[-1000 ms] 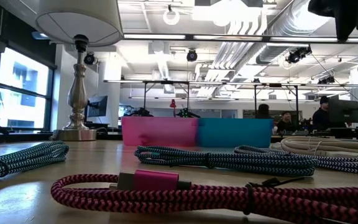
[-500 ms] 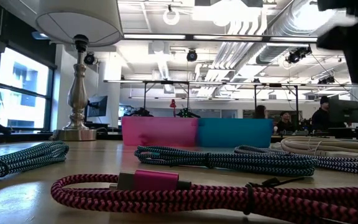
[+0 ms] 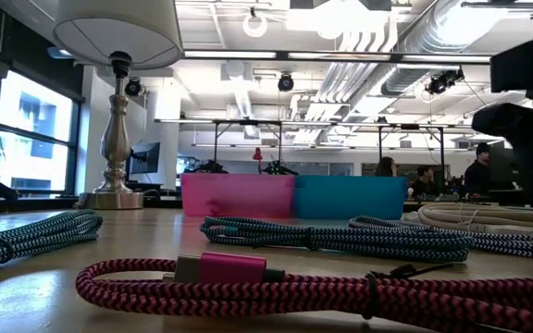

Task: Pick & Place USB Port
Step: Put the top white HDMI cable into the blue bin

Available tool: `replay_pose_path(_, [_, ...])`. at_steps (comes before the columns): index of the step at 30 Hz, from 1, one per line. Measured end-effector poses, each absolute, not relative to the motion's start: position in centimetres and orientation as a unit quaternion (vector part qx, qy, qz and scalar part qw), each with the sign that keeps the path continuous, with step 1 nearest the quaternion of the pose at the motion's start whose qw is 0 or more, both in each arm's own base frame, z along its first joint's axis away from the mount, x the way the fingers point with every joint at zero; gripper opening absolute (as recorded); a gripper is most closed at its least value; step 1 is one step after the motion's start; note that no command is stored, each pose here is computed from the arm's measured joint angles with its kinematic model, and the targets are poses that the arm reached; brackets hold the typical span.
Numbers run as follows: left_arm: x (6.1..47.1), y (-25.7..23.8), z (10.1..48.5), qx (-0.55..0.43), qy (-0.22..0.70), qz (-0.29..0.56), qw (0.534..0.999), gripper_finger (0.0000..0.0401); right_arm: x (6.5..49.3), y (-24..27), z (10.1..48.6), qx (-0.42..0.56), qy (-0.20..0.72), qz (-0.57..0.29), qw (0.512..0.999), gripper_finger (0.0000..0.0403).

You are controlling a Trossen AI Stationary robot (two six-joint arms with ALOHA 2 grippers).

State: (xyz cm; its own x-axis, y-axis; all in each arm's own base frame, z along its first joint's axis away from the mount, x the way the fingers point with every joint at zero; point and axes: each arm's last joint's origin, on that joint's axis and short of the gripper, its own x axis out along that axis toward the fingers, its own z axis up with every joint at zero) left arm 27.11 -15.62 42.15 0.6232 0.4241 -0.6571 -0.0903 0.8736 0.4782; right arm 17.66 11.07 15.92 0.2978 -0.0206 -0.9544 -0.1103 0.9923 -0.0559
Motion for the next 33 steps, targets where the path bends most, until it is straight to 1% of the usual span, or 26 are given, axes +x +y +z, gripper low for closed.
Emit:
replay_pose_path(6, [27.2,-15.9,42.2,0.163,0.398,0.153,0.890,0.0137,17.6,10.8,15.7,-0.097,0.578,0.013,0.810,0.0254])
replay_pose_path(11, [27.9,-16.4,42.0,0.141,0.394,0.138,0.898,0.0137,17.6,10.9,15.7,-0.082,0.587,0.025,0.805,0.0254])
replay_pose_path(14, [28.5,-16.8,41.3,0.142,0.405,0.131,0.894,0.0137,17.5,11.0,15.7,-0.064,0.594,0.033,0.801,0.0254])
replay_pose_path(22, [30.0,-17.8,39.3,0.165,0.430,0.128,0.878,0.0137,17.6,11.5,15.2,-0.087,0.585,0.023,0.806,0.0254])
replay_pose_path(33, [31.3,-18.5,37.5,0.184,0.454,0.123,0.863,0.0137,19.0,11.4,12.4,-0.125,0.621,0.014,0.774,0.0252])
